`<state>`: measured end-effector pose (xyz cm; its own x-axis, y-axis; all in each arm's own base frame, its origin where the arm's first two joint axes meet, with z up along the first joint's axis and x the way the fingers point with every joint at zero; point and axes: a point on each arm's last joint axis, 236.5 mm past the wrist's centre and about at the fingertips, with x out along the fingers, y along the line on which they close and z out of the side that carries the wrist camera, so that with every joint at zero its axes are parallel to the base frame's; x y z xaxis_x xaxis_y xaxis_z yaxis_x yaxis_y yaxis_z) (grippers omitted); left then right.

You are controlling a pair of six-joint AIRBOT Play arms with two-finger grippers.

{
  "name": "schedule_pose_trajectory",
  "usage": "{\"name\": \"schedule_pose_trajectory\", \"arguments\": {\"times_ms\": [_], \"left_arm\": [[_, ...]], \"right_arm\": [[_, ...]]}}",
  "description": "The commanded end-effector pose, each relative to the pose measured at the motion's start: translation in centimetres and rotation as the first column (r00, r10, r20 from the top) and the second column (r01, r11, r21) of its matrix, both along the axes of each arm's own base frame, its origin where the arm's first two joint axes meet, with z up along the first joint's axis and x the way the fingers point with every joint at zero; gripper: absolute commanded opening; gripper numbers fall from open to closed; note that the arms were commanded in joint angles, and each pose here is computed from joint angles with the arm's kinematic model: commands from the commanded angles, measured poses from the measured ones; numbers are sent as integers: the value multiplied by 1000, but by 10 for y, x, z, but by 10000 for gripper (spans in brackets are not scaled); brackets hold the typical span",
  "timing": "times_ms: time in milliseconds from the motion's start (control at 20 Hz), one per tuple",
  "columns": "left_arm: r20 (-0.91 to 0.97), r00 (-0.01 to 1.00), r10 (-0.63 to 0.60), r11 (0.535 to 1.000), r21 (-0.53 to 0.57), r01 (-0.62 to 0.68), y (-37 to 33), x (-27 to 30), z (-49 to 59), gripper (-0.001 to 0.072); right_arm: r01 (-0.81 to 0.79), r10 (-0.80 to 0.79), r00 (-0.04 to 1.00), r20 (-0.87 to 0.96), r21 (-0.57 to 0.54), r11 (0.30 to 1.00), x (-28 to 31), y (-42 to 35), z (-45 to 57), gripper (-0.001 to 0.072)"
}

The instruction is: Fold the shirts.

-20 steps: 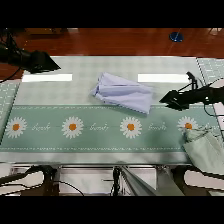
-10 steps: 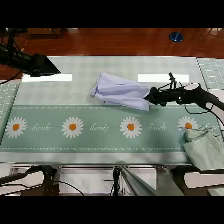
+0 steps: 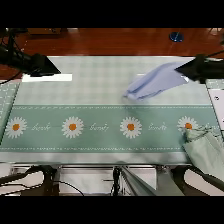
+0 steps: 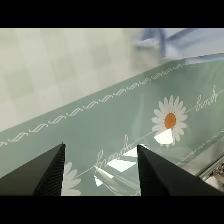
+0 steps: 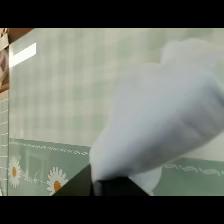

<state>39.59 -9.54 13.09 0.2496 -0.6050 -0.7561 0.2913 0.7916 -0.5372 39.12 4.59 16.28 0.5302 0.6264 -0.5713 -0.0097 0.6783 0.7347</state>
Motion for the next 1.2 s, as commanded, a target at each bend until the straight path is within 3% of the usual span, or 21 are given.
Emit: {"name": "schedule_pose_trajectory", "arguments": {"times_ms": [0,150,300,500,800,1000,1150], "left_arm": [[23,1000,16,1000,-1,-16,0,7,1,537],[48,999,22,1000,-1,-21,-5,13,2,536],[66,998,18,1000,-3,-18,-11,16,4,536],[66,998,14,1000,-5,-13,-14,16,4,536],[70,998,12,1000,-4,-12,-13,16,5,536],[125,992,10,1000,7,-11,-11,25,7,536],[194,979,68,998,3,-70,-6,45,14,536]], "right_arm": [[126,-131,991,-20,-163,978,-76,-41,75,24],[200,-245,964,-103,-329,923,-133,-80,88,23],[355,-435,893,-118,-411,840,-151,-124,84,23],[441,-624,764,-165,-573,691,-182,-178,67,23],[365,-686,645,-336,-654,663,-220,-195,7,23],[144,-785,443,-433,-830,539,-314,-226,-36,21],[153,-804,269,-530,-801,579,-363,-221,-68,22]]}}
